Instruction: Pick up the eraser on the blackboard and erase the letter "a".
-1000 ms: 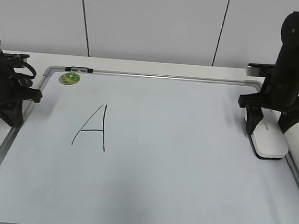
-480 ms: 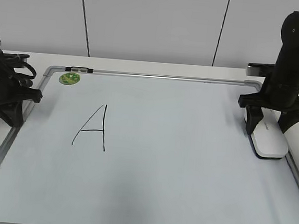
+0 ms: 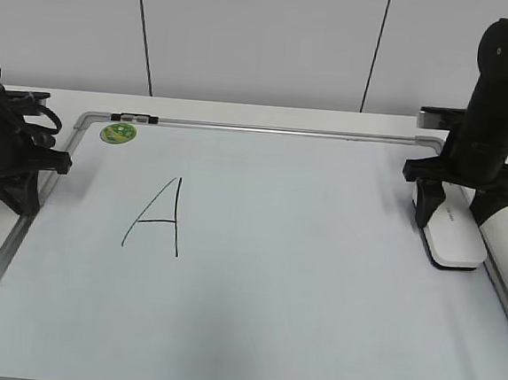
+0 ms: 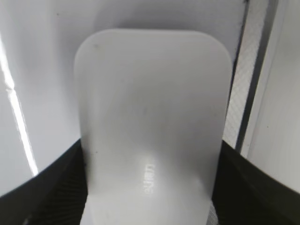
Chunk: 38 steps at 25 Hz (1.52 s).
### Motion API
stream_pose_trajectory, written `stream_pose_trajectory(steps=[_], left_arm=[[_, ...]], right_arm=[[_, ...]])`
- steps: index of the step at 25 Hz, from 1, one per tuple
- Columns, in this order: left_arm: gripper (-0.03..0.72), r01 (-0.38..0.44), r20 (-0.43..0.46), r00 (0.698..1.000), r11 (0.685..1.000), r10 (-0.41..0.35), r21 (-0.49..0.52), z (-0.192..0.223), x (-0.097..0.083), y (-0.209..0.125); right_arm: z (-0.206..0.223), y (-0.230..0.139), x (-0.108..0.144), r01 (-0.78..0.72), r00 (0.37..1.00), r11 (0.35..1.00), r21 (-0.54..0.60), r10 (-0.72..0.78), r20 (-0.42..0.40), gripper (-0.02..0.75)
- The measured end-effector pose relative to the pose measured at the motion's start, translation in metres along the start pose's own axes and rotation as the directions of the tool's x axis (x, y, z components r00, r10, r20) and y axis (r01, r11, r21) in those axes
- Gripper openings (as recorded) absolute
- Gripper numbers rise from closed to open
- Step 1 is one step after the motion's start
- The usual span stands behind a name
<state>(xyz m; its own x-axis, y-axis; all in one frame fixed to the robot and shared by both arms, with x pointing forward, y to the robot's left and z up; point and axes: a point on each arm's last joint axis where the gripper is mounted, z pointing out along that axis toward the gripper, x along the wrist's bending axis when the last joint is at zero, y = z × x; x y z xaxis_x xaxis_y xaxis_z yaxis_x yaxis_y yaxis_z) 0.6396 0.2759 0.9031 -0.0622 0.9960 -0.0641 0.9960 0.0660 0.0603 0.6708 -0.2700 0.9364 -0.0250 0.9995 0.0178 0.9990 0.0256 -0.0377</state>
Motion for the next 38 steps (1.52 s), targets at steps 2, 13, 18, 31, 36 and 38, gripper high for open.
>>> stream_pose_trajectory(steps=[2, 13, 18, 31, 36, 38], left_arm=[[0.040, 0.000, 0.000, 1.000, 1.000, 0.000, 0.000, 0.000, 0.000, 0.000], [0.039, -0.001, -0.001, 1.000, 1.000, 0.001, 0.000, 0.000, 0.000, 0.000], [0.040, -0.001, -0.001, 1.000, 1.000, 0.001, 0.000, 0.000, 0.000, 0.000], [0.040, -0.001, -0.001, 1.000, 1.000, 0.001, 0.000, 0.000, 0.000, 0.000], [0.040, -0.001, -0.001, 1.000, 1.000, 0.001, 0.000, 0.000, 0.000, 0.000], [0.039, -0.001, -0.001, 1.000, 1.000, 0.001, 0.000, 0.000, 0.000, 0.000]], right_arm=[[0.000, 0.000, -0.001, 0.001, 1.000, 1.000, 0.000, -0.001, 0.006, 0.522], [0.000, 0.000, -0.018, -0.043, 0.999, 0.999, -0.001, 0.043, -0.004, 0.522], [0.000, 0.000, -0.018, -0.041, 0.999, 0.999, -0.001, 0.041, -0.007, 0.522], [-0.001, 0.001, -0.016, -0.043, 0.999, 0.999, -0.002, 0.043, -0.024, 0.651], [-0.003, 0.002, -0.016, -0.044, 0.999, 0.999, -0.010, 0.044, -0.026, 0.660], [-0.005, 0.003, -0.017, -0.040, 0.999, 0.999, -0.018, 0.040, -0.017, 0.661]])
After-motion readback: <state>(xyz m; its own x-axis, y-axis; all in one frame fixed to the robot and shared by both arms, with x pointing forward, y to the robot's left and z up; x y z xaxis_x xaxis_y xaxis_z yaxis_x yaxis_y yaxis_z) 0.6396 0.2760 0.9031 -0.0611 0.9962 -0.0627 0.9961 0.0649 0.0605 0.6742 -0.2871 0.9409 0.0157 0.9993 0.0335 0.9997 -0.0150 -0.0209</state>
